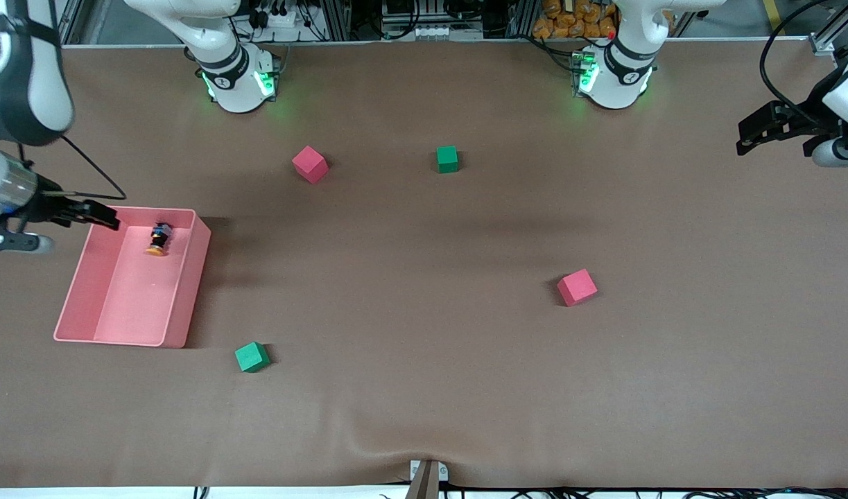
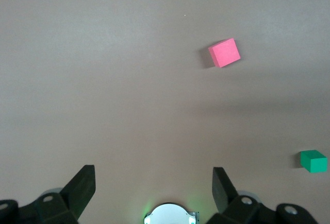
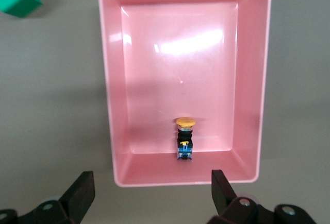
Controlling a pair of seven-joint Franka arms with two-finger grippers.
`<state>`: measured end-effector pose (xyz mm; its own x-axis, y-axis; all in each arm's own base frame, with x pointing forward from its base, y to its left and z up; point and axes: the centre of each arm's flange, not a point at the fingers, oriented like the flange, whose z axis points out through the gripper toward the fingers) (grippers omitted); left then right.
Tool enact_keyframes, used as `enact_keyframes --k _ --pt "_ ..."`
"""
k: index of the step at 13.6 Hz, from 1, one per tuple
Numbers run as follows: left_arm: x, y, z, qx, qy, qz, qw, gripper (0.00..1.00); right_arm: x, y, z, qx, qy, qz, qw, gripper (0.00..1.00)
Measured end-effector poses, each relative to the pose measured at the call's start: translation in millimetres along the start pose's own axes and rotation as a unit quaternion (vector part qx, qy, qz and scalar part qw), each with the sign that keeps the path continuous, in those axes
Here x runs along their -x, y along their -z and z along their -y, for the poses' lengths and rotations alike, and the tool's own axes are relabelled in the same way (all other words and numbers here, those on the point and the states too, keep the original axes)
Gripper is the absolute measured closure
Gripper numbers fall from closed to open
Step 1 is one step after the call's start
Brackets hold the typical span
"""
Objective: Place and upright button with both arms
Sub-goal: 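Lower the right gripper into the pink tray toward the yellow button, then close the right gripper around the button's blue base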
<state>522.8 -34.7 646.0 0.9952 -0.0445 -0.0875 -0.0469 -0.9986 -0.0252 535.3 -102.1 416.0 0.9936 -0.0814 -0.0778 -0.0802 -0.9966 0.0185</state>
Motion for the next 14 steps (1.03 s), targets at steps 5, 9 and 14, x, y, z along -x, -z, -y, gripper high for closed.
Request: enact_keyframes --k 5,9,14 --pt "-0.8 -4.3 3.0 0.000 0.003 0.005 1.000 0.00 -9.7 -95.9 -44.1 -0.003 0.019 0.020 1.000 0.00" --pt "-1.0 -4.7 4.2 0.000 0.004 0.006 1.000 0.00 -16.3 -160.0 -68.3 -0.004 0.032 0.030 0.999 0.00" --pt "-1.7 -5.5 4.3 0.000 0.004 0.006 1.000 0.00 -19.6 -167.7 -65.5 -0.003 0.039 0.024 0.999 0.00"
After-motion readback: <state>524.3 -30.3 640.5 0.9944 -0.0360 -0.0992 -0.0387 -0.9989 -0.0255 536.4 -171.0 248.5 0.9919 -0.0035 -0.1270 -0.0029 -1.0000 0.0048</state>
